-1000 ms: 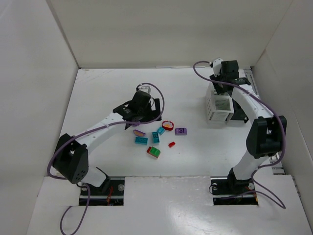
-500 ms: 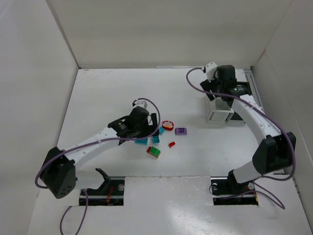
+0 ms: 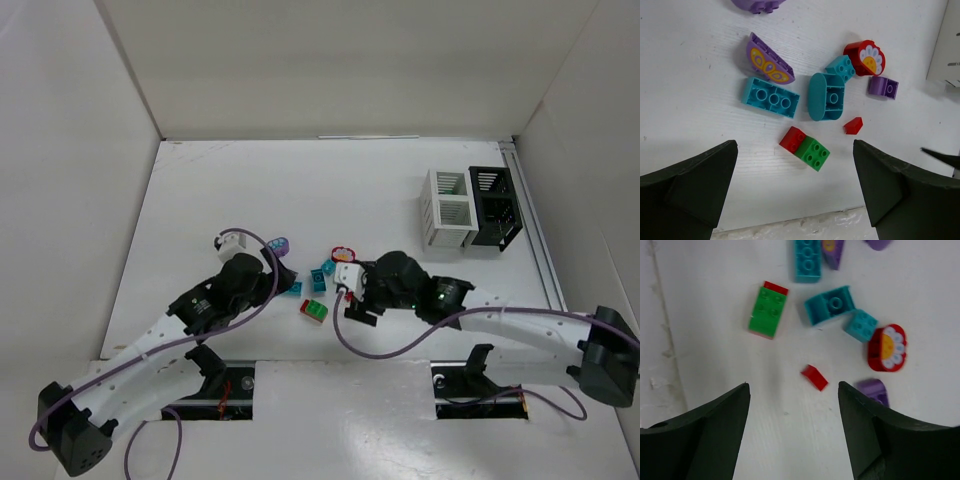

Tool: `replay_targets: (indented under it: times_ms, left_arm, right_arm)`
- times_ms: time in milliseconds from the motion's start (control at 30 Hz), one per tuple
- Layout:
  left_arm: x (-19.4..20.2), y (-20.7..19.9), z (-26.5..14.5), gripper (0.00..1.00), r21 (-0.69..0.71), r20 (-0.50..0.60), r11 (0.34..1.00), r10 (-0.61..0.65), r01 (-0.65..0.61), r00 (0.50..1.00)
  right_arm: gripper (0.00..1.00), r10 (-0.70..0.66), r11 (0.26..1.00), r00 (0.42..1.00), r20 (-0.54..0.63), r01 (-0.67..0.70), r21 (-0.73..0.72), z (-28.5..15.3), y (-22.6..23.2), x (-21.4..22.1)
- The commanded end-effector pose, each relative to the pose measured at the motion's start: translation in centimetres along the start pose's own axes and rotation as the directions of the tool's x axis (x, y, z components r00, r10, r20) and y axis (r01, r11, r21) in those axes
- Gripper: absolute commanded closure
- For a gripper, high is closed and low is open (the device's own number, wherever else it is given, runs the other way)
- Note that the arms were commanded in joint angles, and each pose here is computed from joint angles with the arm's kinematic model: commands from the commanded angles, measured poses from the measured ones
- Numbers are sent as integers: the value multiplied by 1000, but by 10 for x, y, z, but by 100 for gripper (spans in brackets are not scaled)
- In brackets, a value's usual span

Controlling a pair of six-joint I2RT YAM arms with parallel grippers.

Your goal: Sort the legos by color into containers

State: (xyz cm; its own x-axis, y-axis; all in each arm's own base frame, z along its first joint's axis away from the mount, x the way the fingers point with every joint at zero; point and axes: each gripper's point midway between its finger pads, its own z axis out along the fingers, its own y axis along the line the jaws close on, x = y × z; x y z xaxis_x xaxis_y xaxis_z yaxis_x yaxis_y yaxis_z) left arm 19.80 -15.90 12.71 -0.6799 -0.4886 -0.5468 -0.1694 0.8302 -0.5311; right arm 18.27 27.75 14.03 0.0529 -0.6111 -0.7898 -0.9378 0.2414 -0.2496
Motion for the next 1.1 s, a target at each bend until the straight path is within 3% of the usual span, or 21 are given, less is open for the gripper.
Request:
replay_targets:
  times_ms: [0,267,633,900,1067]
  left_arm:
    - [2,11,-2,1,-9,23,997,-74,74,997]
    - [7,25,-4,1,-44,19,996,-73,73,997]
    - [6,23,-3,1,-27,27,998,-60,61,998]
    - [5,24,-7,1,-10,37,997,-75,76,996]
    - [3,22,-10,1,6,45,997,-81,81,996]
  right_arm:
    - [24,11,999,982,190,-5,-32,19,23,-52]
    - [26,96,995,995,41,-94,-33,89,43,-28]
    - [28,134,991,990,34,-134,16,112,35,-28]
    - [40,148,989,989,17,-148,19,116,42,-24]
    - [42,148,989,989,8,-148,17,115,43,-22]
